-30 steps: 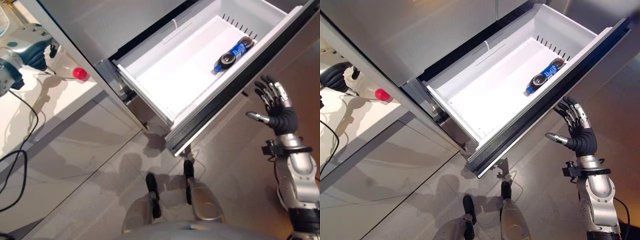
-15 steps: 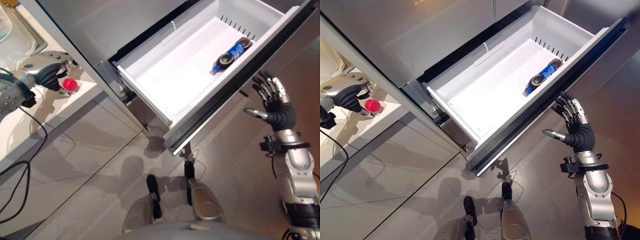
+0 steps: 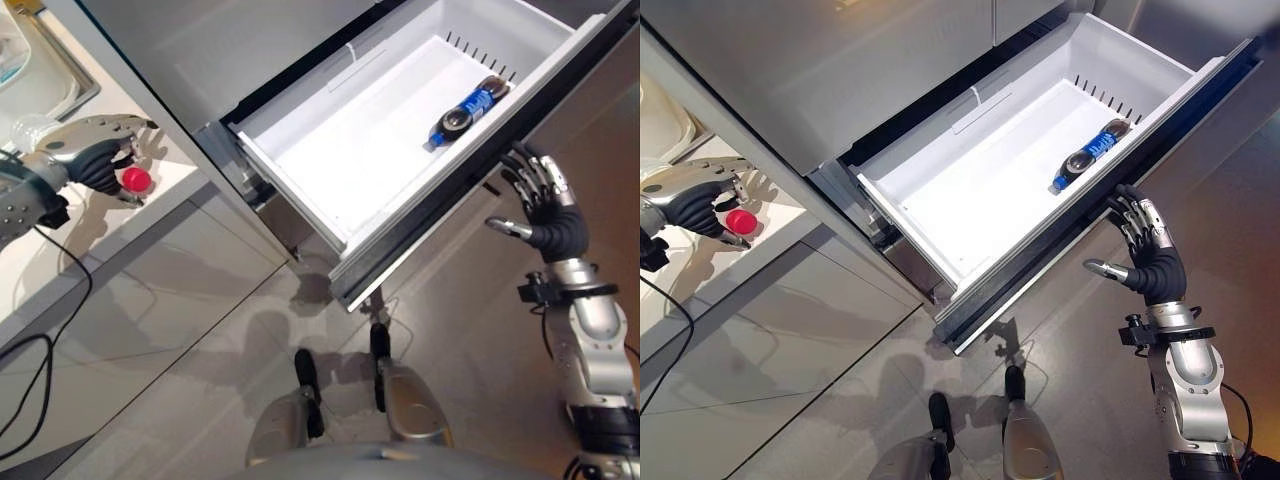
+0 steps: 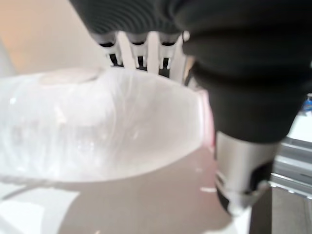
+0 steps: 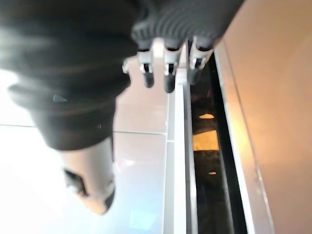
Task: Take the drinks into the refrigerator
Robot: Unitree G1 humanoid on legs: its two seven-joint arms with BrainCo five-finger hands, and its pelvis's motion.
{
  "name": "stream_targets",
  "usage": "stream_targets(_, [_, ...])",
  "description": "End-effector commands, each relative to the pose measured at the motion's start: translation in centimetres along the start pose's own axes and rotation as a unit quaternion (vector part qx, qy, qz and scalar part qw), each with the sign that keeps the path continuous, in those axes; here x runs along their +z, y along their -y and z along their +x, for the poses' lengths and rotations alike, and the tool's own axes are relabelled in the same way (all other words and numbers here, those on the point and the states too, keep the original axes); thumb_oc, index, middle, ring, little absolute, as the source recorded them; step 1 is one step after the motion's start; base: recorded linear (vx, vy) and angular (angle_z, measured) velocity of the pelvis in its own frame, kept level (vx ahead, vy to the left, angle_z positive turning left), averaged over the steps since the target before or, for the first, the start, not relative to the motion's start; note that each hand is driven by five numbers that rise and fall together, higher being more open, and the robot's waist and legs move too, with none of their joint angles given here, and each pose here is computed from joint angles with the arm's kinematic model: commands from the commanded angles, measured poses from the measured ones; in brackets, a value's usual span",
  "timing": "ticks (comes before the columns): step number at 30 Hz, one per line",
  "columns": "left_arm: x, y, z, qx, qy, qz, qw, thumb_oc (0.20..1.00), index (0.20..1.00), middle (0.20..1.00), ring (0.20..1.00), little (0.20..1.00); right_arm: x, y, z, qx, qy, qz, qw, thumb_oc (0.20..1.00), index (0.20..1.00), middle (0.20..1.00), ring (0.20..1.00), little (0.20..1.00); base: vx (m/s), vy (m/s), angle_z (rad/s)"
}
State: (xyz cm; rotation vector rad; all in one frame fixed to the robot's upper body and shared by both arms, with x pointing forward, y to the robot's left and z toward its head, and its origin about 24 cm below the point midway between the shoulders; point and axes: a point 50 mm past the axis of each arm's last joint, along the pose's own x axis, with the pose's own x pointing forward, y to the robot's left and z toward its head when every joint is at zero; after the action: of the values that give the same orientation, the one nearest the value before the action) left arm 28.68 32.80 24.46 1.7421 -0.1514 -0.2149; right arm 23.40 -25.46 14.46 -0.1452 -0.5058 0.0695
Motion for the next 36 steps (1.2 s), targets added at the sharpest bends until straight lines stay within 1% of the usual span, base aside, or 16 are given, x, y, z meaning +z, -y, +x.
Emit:
stream_targets(1, [-0.6,0.3,-0.6,-0.003,-0.012,0.006,1.0,1.0,1.0,1.0,1.0,1.0,3.3,0.6,1.3,-0.003,0.091,-0.009,0.996,1.0,1.0,1.0,1.0,1.0,0.0,0.0,0.0])
stream_targets(13, [-0.5,-2.9,-1.0,0.095,-0.005,0.024,0.995,1.0,1.0,1.0,1.0,1.0,3.3,0.7,1.2,0.002,0.09,-0.012,0.996,1.0,1.0,1.0,1.0,1.0,0.0,0.0,0.0])
stream_targets(17, [-0.5,-3.3,-1.2,0.123,-0.004,0.025,0.992,1.0,1.0,1.0,1.0,1.0,3.3,0.7,1.1,0.002,0.089,-0.014,0.996,1.0,1.0,1.0,1.0,1.0,0.0,0.0,0.0])
stream_targets(18, [-0.6,-3.6,-1.4,0.145,-0.007,0.018,0.989,1.0,1.0,1.0,1.0,1.0,3.4,0.8,1.1,0.0,0.09,-0.015,0.996,1.0,1.0,1.0,1.0,1.0,0.0,0.0,0.0])
stream_targets(19, [-0.7,-3.6,-1.4,0.145,-0.008,0.017,0.989,1.0,1.0,1.0,1.0,1.0,3.4,0.8,1.1,0.001,0.09,-0.015,0.996,1.0,1.0,1.0,1.0,1.0,0.0,0.0,0.0])
stream_targets(20, [-0.6,-3.7,-1.6,0.162,-0.006,0.008,0.987,1.0,1.0,1.0,1.0,1.0,3.4,0.9,1.0,-0.001,0.092,-0.015,0.996,1.0,1.0,1.0,1.0,1.0,0.0,0.0,0.0])
stream_targets(26, [-0.8,-4.1,-2.7,0.176,-0.013,0.014,0.984,1.0,1.0,1.0,1.0,1.0,3.5,1.1,0.9,-0.005,0.091,-0.017,0.996,1.0,1.0,1.0,1.0,1.0,0.0,0.0,0.0])
stream_targets(36, [-1.8,-3.7,-4.7,0.194,-0.042,0.014,0.98,1.0,1.0,1.0,1.0,1.0,3.5,1.4,0.7,-0.01,0.089,-0.02,0.996,1.0,1.0,1.0,1.0,1.0,0.0,0.0,0.0])
